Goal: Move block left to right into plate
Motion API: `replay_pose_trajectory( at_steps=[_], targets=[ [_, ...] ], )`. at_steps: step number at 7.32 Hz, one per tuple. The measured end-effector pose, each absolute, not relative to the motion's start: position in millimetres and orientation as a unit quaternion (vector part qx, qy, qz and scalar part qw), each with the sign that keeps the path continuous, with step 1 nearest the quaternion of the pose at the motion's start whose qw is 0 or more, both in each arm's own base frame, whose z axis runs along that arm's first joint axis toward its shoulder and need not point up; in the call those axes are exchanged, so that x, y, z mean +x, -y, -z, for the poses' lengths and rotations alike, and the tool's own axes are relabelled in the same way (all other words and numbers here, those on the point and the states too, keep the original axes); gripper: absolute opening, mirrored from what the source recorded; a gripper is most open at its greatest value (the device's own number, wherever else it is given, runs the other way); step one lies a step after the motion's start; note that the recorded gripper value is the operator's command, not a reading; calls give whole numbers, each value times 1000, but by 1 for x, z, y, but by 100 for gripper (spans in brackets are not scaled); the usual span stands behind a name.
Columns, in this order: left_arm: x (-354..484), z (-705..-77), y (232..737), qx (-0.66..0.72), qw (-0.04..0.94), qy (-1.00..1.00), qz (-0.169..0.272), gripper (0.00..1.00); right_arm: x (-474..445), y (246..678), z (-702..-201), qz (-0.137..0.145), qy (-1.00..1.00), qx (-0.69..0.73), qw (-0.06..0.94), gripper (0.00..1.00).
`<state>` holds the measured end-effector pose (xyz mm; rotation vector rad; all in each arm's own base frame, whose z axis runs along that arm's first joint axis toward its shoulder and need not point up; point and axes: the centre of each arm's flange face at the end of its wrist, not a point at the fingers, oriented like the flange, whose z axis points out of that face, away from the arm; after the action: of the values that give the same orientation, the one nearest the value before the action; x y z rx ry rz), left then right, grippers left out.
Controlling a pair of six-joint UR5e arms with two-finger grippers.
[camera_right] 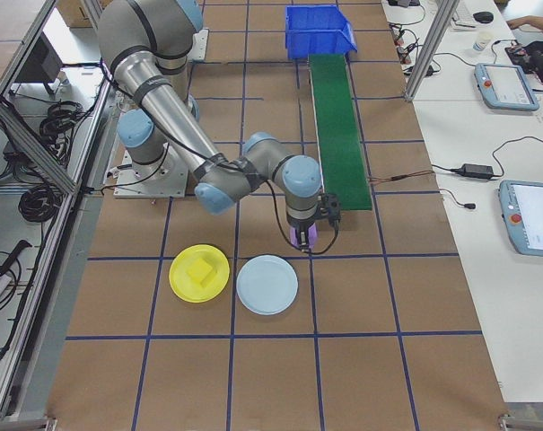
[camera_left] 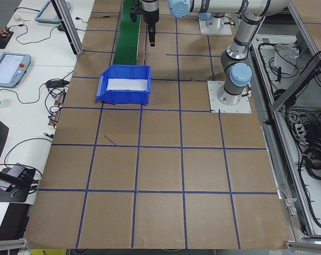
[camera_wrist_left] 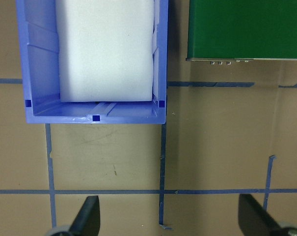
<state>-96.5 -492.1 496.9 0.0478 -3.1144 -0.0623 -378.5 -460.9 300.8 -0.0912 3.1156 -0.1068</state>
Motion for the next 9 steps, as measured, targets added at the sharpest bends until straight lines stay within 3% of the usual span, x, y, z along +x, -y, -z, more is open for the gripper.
replay_pose_trajectory(
  at_steps=[1, 2, 3, 4, 7, 9],
  targets=[
    [-97, -498, 490, 15, 11, 1000, 20, 100, -405, 418, -283, 29, -999, -24, 16, 33],
    [-98, -499, 488, 14, 10, 1000, 22, 100, -419, 392, -268, 30, -999, -21, 15, 54],
    [-98, -498, 487, 13, 10, 1000, 26, 100, -427, 382, -257, 31, -999, -21, 17, 90],
    [-97, -498, 488, 14, 10, 1000, 24, 100, -431, 379, -246, 30, -999, -21, 22, 100],
    [-89, -496, 493, 20, 11, 1000, 17, 100, -434, 382, -245, 33, -999, -23, 20, 100],
    [-89, -495, 494, 21, 13, 1000, 18, 100, -417, 414, -275, 31, -998, -44, 19, 100]
  ],
)
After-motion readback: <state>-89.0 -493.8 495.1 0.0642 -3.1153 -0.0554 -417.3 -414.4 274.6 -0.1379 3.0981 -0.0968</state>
